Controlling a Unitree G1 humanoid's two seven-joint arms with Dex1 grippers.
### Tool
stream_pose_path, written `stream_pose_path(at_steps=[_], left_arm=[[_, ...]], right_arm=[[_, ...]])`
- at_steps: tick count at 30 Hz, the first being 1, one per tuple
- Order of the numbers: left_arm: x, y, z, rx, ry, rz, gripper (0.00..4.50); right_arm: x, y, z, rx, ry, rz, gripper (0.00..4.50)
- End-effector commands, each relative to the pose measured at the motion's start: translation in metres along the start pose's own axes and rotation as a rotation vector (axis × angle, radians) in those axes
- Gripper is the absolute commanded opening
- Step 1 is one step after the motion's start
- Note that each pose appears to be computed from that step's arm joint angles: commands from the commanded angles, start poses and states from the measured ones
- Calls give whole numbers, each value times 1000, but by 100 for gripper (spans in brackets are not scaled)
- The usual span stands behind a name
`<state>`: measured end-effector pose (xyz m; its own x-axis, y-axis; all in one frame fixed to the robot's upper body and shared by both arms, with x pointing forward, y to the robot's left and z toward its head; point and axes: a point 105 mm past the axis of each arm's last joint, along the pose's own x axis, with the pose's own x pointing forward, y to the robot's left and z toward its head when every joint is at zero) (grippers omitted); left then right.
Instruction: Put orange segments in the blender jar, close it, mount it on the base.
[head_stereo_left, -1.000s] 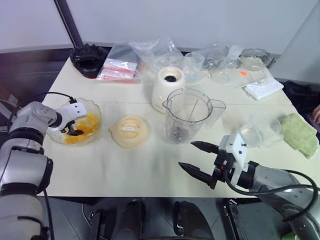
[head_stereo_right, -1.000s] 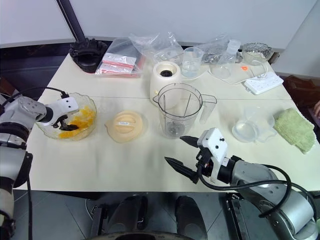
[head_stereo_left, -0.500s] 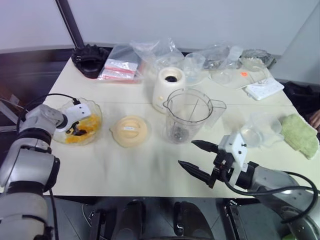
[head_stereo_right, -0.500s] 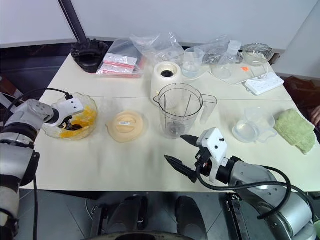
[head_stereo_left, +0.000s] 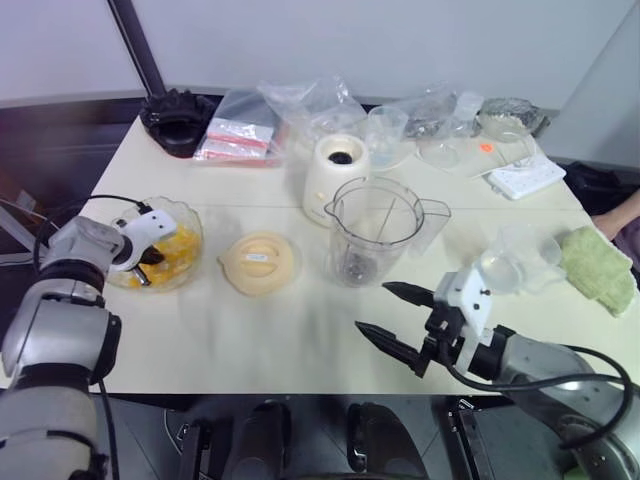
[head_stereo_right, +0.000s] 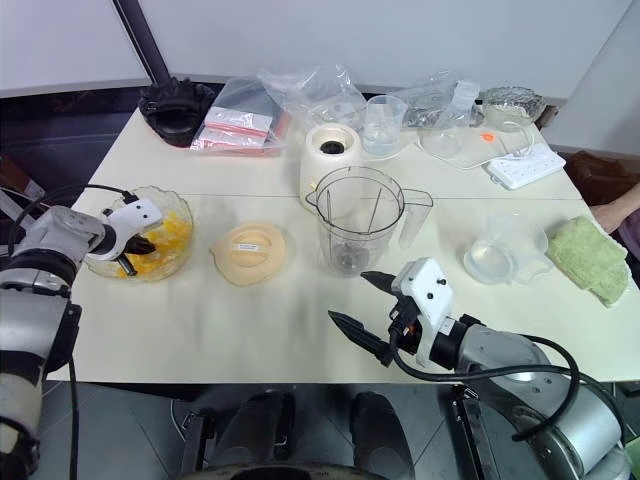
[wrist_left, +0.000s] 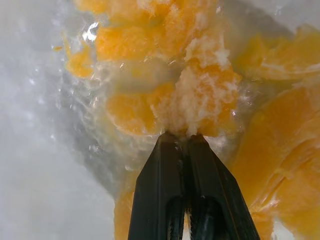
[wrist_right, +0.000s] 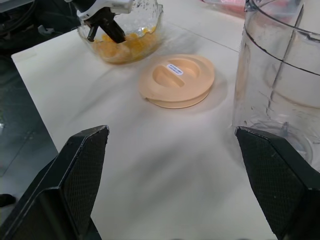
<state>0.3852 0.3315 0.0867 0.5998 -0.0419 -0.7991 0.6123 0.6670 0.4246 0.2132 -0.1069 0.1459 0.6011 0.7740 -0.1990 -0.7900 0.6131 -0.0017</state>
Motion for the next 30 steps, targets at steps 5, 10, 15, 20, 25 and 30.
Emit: stream_pose_path(at_steps=[5,10,15,20,25,30], left_arm=[[-54,47,24,-73,-136,76,10],[-74,57,30,-97,-182,66,10],[-82,56,28,-126,-205,21,10],[-83,51,23,-202,-257,-32,10],[-92,50,36,-278,-372,-94,10],[-118,55,60,-305,-514,-152,10]], right_arm=[[1,4,5,-32,-26,19,429],[4,3,0,-21,-25,27,429],[4,-1,-4,-16,-23,27,429],[-5,-10,4,-25,-42,-6,429],[-13,-15,11,-31,-44,-30,429],[-29,-30,14,-14,-57,-115,429]])
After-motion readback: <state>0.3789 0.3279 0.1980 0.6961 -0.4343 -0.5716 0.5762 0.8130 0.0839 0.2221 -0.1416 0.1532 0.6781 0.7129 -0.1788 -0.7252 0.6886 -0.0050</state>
